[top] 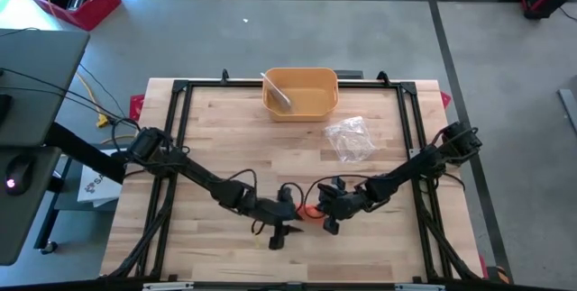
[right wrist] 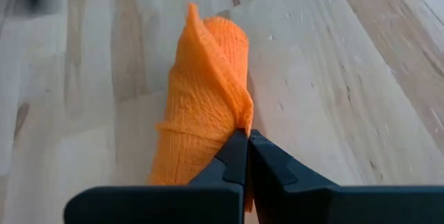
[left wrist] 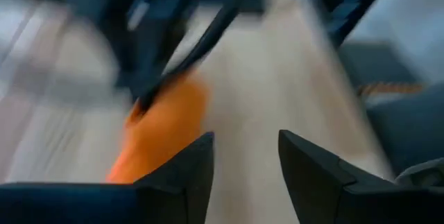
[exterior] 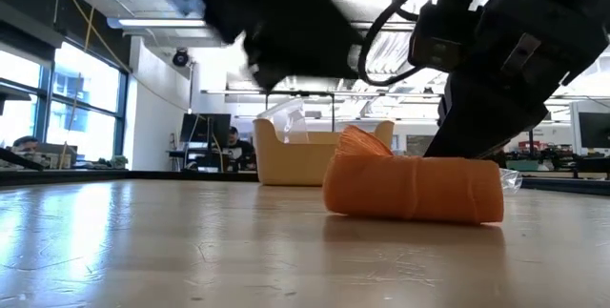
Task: Roll bandage
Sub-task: Put the rolled orange bandage into the transparent zip bag
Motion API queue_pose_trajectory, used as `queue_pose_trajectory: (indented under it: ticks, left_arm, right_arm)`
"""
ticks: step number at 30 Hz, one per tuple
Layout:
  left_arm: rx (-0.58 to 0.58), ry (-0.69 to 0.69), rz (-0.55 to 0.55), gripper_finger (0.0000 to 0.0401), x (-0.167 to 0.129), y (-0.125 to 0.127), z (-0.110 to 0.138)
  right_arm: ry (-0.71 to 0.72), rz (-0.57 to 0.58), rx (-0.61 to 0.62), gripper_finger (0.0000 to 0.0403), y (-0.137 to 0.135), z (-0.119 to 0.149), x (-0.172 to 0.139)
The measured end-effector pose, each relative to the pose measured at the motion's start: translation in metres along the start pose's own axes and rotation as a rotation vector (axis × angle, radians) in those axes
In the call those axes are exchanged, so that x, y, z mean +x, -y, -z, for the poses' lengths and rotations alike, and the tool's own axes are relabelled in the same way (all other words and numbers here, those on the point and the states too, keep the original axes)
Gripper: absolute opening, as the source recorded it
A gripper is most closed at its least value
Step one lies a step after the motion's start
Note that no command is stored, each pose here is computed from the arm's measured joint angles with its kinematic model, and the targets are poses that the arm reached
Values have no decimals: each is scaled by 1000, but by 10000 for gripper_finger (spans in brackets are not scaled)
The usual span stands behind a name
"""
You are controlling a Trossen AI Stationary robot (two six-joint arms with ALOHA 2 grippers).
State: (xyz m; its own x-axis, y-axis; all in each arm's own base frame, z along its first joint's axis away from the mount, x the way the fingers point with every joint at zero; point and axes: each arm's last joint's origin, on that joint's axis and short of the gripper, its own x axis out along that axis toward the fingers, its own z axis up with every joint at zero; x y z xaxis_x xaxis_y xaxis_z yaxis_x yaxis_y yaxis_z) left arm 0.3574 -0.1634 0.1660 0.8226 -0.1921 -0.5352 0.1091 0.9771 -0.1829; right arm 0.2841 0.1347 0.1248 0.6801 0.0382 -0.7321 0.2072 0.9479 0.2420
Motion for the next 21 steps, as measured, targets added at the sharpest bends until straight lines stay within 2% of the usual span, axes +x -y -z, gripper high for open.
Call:
queue_pose_trajectory:
  ticks: [3,8,11,15,19,21]
  left_arm:
    - [34,74,59,134,12,1,1]
    - [36,80,-92,113,36,-17,19]
    - [17,60,-139,107,47,-27,30]
    - [-6,55,-140,104,52,-28,36]
    - [-2,51,-141,103,53,-26,38]
    - [-1,47,-140,103,52,-25,38]
  right_arm:
    - [-7,2,-16,0,1,0,0]
    - [-21,-14,-43,19,1,0,0]
    - [-40,-27,-55,58,1,1,0]
    - [-95,-20,-104,124,6,1,-4]
    - [-153,14,-126,180,16,-6,-24]
    - [-155,-11,-143,197,17,-11,-37]
